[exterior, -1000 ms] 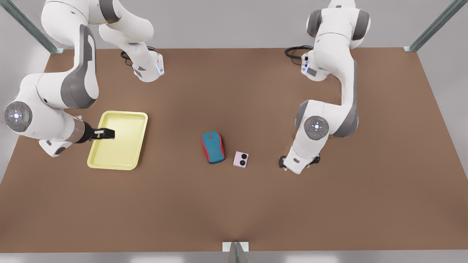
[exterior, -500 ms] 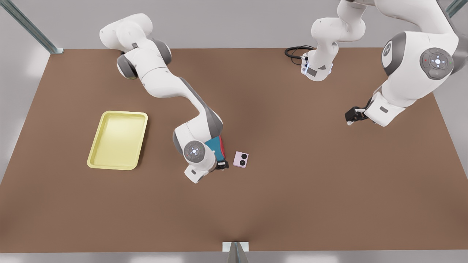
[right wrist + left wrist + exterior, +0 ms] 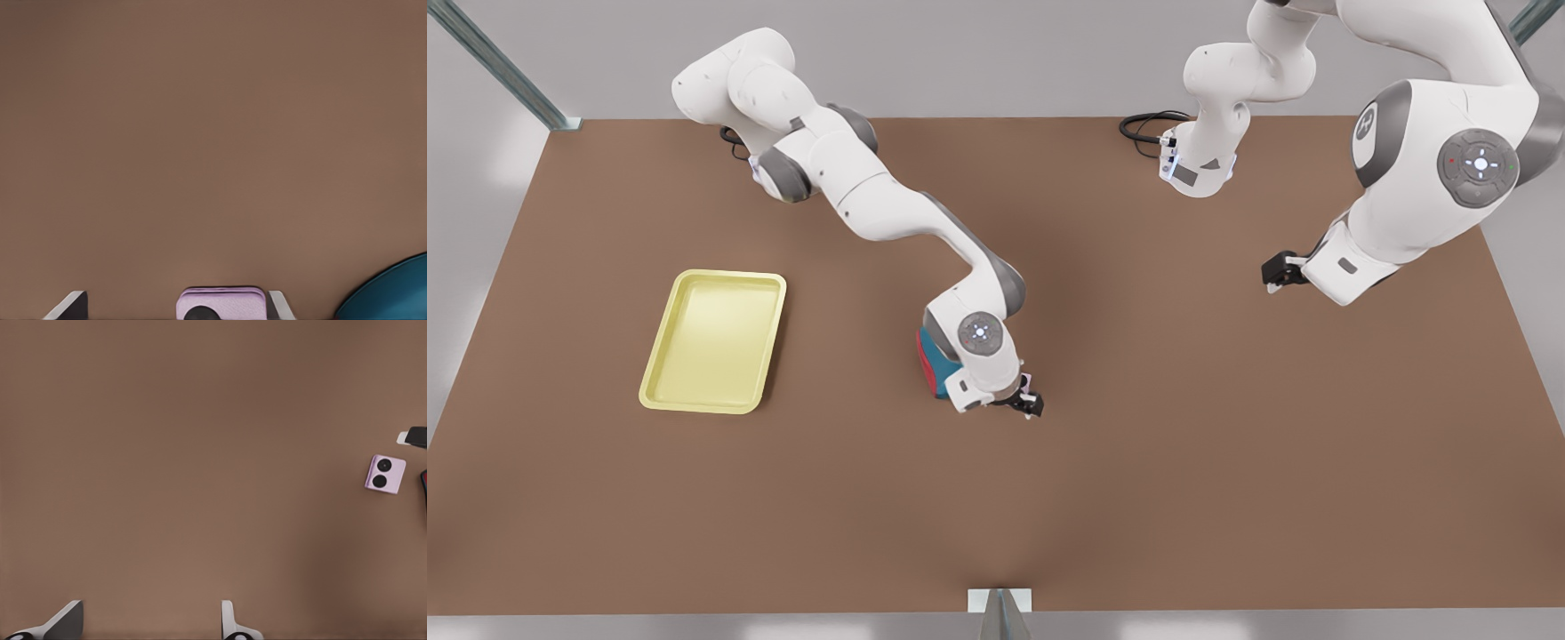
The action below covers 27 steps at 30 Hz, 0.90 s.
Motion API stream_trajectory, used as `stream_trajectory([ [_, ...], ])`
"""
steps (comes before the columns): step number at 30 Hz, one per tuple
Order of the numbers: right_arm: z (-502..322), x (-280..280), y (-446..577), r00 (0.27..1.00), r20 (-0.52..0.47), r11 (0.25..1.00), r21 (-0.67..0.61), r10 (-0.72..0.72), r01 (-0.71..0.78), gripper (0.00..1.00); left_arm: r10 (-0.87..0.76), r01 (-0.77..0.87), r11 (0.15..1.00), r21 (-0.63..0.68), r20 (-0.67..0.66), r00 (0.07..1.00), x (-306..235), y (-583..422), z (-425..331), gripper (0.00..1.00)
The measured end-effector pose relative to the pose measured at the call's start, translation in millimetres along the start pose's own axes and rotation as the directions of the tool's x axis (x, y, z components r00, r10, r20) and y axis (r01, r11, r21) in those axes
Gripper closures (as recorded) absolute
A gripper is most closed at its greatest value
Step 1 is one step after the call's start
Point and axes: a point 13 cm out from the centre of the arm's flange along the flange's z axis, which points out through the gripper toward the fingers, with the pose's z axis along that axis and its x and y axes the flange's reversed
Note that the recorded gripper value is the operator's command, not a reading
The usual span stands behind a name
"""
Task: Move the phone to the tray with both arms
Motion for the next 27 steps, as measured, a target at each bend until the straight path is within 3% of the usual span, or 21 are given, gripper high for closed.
stream_trajectory([
  [14, 37, 22, -10, 0.986, 0.009, 0.984, 0.062, 0.166, -0.166, 0.00, 0.030, -0.030, 1.000, -0.001, -0.036, 0.999, -3, -4, 16, 0.00],
  [27, 45, 48, -6, 0.995, -0.047, 0.994, 0.070, 0.085, -0.082, 0.00, 0.027, -0.027, 1.000, -0.005, -0.060, 0.998, -6, -17, 28, 0.00],
])
